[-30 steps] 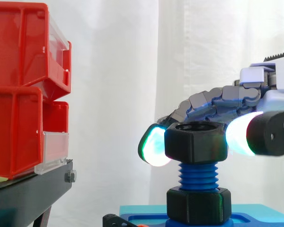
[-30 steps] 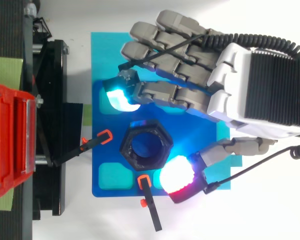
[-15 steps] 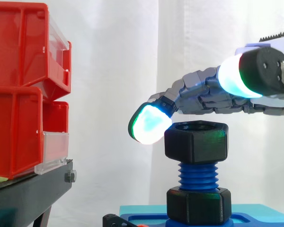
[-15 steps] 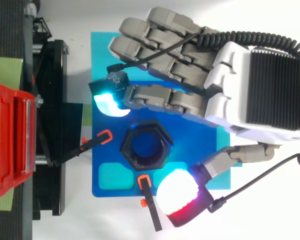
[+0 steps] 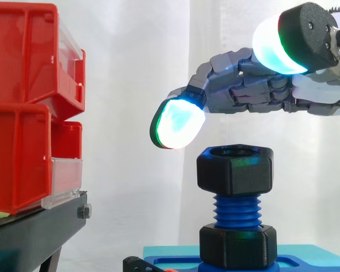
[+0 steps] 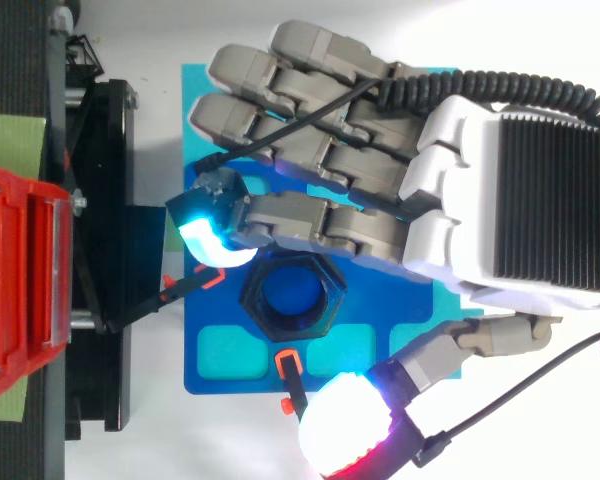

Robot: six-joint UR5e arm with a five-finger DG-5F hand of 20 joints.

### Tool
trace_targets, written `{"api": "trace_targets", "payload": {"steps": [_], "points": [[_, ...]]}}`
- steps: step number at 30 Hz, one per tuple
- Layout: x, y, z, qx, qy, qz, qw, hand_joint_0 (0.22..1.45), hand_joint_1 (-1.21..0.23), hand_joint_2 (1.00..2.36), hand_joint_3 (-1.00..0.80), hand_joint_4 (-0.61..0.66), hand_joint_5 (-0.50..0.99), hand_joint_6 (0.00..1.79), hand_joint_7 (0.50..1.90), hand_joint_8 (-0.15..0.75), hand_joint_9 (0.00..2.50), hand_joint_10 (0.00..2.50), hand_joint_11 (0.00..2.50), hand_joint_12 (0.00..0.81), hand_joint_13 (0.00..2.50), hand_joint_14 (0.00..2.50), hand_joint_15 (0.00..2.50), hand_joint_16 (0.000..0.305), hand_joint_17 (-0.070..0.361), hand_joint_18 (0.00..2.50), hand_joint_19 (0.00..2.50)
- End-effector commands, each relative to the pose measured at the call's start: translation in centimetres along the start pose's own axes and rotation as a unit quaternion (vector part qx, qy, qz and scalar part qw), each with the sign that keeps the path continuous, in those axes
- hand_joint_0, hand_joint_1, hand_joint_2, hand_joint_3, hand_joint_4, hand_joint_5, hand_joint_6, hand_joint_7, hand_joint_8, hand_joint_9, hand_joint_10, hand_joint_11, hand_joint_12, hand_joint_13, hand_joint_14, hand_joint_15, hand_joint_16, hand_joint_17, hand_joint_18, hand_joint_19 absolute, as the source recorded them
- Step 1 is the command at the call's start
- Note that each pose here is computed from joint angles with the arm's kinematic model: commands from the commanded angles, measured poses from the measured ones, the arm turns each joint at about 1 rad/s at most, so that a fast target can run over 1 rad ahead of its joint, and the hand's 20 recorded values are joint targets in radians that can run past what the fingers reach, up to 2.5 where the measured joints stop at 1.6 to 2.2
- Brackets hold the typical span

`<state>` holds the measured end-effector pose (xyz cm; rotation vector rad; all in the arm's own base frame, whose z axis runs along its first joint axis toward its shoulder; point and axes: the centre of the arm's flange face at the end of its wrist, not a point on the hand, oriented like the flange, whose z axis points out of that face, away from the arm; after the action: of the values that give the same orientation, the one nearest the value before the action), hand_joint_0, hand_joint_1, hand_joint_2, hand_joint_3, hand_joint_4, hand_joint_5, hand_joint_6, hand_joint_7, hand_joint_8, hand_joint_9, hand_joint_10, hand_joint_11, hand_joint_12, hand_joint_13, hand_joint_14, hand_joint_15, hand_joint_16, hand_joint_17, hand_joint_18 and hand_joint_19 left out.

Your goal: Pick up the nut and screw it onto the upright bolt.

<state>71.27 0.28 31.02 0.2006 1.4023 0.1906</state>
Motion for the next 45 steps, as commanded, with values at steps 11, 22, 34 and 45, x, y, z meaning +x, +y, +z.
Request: {"api": "trace_targets", "payload": {"steps": [11, 22, 34, 45], "points": [[0.1, 0.4, 0.0, -0.004, 0.002, 0.000, 1.0000, 0.44, -0.25, 1.00, -0.50, 0.28, -0.17, 0.50, 0.83, 0.299, 0.33, 0.00, 0.00, 0.374, 0.18, 0.00, 0.00, 0.052, 0.116, 0.00, 0.00], [0.4, 0.1, -0.3, -0.001, 0.018, -0.003, 0.9998, 0.45, -0.26, 1.00, -0.50, 0.32, -0.15, 0.50, 0.93, 0.300, 0.38, 0.00, 0.00, 0.367, 0.22, 0.00, 0.00, 0.049, 0.110, 0.01, 0.00], [0.4, -0.4, -0.6, 0.000, 0.028, -0.006, 0.9996, 0.45, -0.27, 1.00, -0.50, 0.33, -0.14, 0.50, 1.02, 0.303, 0.40, 0.00, 0.00, 0.359, 0.25, 0.00, 0.00, 0.046, 0.104, 0.04, 0.00], [0.2, -2.2, -0.7, 0.002, 0.038, -0.010, 0.9992, 0.46, -0.28, 1.00, -0.50, 0.31, -0.12, 0.50, 1.15, 0.308, 0.44, 0.00, 0.00, 0.353, 0.27, 0.00, 0.00, 0.044, 0.099, 0.07, 0.00]]}}
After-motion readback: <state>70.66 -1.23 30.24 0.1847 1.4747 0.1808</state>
